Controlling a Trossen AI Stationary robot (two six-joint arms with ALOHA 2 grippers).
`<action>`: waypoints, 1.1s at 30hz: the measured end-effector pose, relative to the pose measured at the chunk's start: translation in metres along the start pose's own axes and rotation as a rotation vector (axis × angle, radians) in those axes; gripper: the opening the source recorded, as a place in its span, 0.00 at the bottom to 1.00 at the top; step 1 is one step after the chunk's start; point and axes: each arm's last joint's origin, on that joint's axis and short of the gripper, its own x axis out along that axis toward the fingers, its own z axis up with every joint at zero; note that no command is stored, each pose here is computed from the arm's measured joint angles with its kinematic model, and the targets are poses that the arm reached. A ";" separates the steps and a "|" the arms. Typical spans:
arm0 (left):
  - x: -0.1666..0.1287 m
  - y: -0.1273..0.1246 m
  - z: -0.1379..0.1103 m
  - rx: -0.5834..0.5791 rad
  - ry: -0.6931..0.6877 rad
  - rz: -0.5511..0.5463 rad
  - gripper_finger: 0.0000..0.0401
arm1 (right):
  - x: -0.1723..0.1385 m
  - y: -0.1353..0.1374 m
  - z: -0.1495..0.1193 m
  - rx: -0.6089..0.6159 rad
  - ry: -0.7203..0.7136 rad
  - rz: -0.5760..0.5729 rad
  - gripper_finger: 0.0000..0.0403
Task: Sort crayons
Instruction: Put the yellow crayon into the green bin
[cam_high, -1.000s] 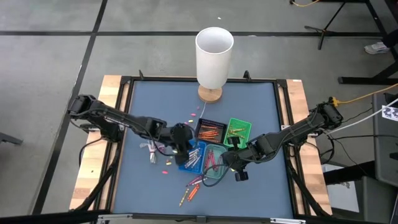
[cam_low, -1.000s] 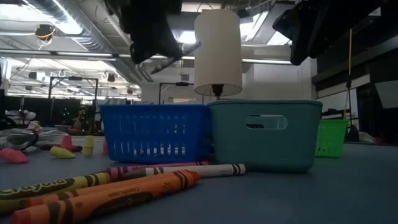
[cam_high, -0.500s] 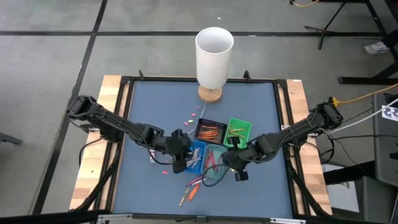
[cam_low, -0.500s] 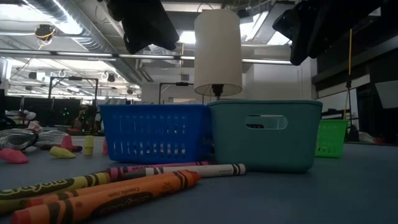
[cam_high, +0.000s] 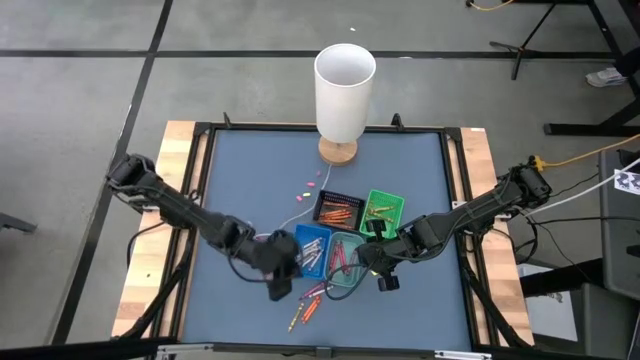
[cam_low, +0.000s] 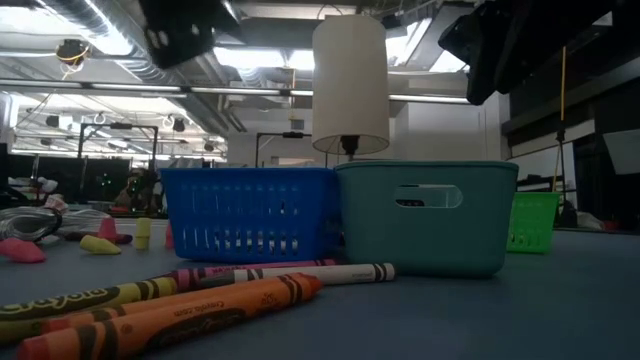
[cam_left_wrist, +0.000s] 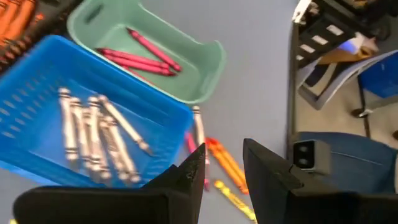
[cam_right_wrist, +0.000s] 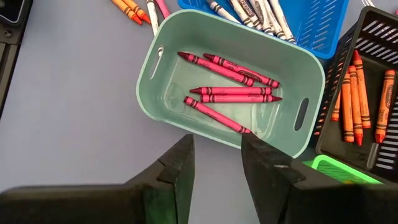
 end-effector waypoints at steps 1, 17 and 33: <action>0.000 -0.005 -0.004 -0.008 -0.010 -0.003 0.23 | 0.000 0.000 0.000 0.000 0.000 0.000 0.33; 0.027 -0.083 -0.036 -0.204 -0.036 -0.195 0.23 | 0.000 0.000 0.000 0.000 0.001 0.000 0.33; 0.087 -0.119 -0.050 -0.300 0.338 0.177 0.23 | 0.000 0.000 0.000 0.000 0.002 0.000 0.33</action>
